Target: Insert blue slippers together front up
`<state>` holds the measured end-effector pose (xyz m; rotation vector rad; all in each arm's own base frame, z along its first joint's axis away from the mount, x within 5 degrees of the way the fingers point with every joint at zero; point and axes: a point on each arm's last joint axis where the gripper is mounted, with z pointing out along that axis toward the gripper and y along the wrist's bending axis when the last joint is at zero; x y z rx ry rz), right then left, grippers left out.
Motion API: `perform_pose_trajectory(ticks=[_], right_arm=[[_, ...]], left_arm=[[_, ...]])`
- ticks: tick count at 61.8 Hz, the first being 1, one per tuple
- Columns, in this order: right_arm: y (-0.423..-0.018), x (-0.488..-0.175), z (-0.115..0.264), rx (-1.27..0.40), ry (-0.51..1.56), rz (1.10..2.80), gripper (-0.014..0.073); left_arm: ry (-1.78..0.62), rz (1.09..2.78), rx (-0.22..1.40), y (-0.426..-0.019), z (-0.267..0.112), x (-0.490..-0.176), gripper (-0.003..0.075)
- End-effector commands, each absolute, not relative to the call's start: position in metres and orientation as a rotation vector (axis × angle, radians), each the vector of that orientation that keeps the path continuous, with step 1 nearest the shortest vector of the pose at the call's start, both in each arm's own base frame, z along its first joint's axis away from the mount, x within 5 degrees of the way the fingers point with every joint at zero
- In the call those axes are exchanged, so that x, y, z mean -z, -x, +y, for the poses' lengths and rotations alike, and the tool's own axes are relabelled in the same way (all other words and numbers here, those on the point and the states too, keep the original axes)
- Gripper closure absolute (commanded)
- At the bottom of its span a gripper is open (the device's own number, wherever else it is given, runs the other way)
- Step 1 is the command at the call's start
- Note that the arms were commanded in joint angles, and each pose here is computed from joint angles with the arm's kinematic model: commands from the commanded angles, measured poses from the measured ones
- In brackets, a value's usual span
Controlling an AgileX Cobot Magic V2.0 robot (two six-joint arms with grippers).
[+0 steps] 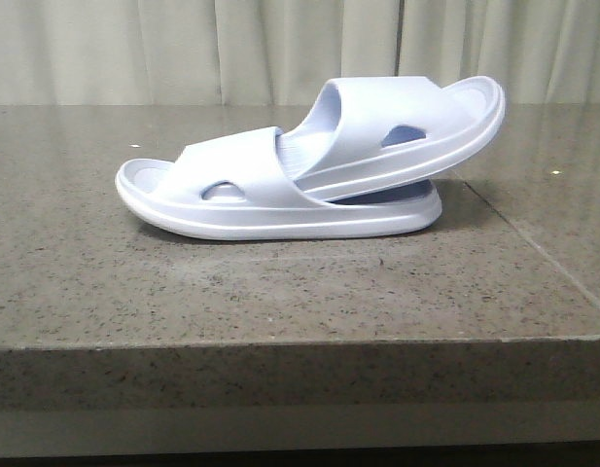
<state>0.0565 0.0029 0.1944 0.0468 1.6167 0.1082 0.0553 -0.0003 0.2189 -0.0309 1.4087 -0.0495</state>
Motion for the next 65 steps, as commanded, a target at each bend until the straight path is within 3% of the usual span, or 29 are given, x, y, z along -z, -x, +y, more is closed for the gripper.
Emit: perform_pose_trajectory(ticks=[1,65], right_arm=[[-0.0550,-0.2049,0.0015,-0.097,-0.055,1.508,0.0663],[-0.0543,-0.2124,0.0005,-0.076,-0.047,1.425,0.0663]], left_arm=[[0.037,1.319,0.064,-0.0524,-0.0002,-0.2252,0.0741],[0.037,1.319,0.064,-0.0524,-0.0002,-0.2252,0.0741]])
